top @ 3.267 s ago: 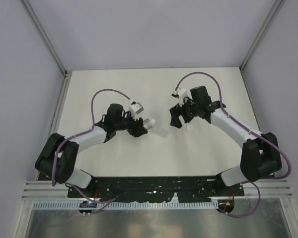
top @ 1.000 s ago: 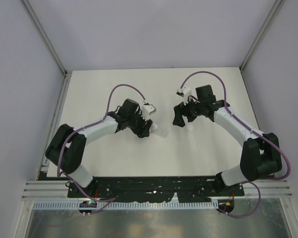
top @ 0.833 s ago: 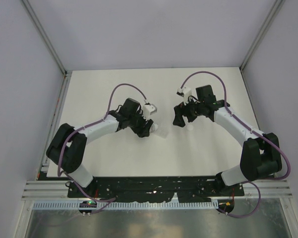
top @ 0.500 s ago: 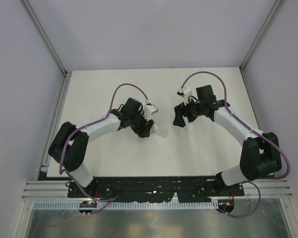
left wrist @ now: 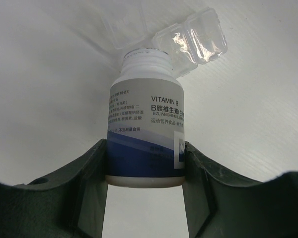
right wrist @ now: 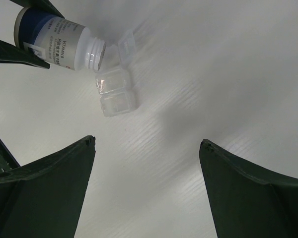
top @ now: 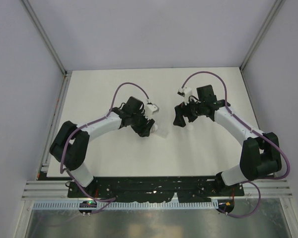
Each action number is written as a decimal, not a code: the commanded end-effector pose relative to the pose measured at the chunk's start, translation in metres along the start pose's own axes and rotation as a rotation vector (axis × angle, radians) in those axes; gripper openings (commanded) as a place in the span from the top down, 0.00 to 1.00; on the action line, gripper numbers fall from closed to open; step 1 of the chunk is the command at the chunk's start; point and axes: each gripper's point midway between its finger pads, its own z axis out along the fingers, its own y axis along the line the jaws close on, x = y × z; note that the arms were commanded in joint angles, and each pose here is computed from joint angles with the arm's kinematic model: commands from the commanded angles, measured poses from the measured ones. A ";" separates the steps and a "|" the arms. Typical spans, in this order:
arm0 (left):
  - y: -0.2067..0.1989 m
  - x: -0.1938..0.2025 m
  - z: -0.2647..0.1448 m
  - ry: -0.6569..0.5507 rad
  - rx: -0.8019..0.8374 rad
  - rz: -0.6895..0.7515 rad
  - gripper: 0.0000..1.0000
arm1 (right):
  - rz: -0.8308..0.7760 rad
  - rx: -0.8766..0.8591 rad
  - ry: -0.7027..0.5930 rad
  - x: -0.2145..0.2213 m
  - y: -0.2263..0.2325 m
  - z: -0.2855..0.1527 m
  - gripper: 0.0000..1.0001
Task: Sort the pills into containers
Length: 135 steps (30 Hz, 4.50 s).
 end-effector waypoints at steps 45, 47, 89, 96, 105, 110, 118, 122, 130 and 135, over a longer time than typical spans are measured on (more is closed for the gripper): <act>0.002 -0.018 -0.005 0.077 -0.038 0.036 1.00 | 0.015 -0.022 -0.027 -0.007 0.000 -0.004 0.10; 0.001 -0.018 -0.006 0.079 -0.037 0.035 1.00 | 0.012 -0.023 -0.028 -0.007 0.000 -0.005 0.10; -0.004 -0.018 -0.009 0.150 -0.045 0.065 1.00 | 0.022 -0.032 -0.031 -0.007 -0.001 -0.006 0.10; -0.004 -0.019 -0.010 0.164 -0.048 0.071 1.00 | 0.022 -0.032 -0.032 -0.007 0.000 -0.006 0.10; -0.002 -0.019 -0.010 0.183 -0.056 0.075 1.00 | 0.024 -0.033 -0.030 -0.006 0.000 -0.006 0.10; -0.003 -0.020 -0.010 0.192 -0.052 0.076 1.00 | 0.025 -0.032 -0.032 -0.007 -0.001 -0.006 0.10; -0.003 -0.021 -0.010 0.202 -0.054 0.081 1.00 | 0.027 -0.034 -0.025 -0.005 -0.001 -0.005 0.10; -0.004 -0.021 -0.010 0.203 -0.054 0.082 1.00 | 0.027 -0.035 -0.026 -0.005 -0.001 -0.005 0.10; -0.002 -0.022 -0.011 0.206 -0.064 0.083 1.00 | 0.031 -0.036 -0.025 -0.005 -0.001 -0.005 0.10; -0.002 -0.021 -0.012 0.218 -0.062 0.086 1.00 | 0.030 -0.036 -0.024 -0.005 -0.001 -0.005 0.10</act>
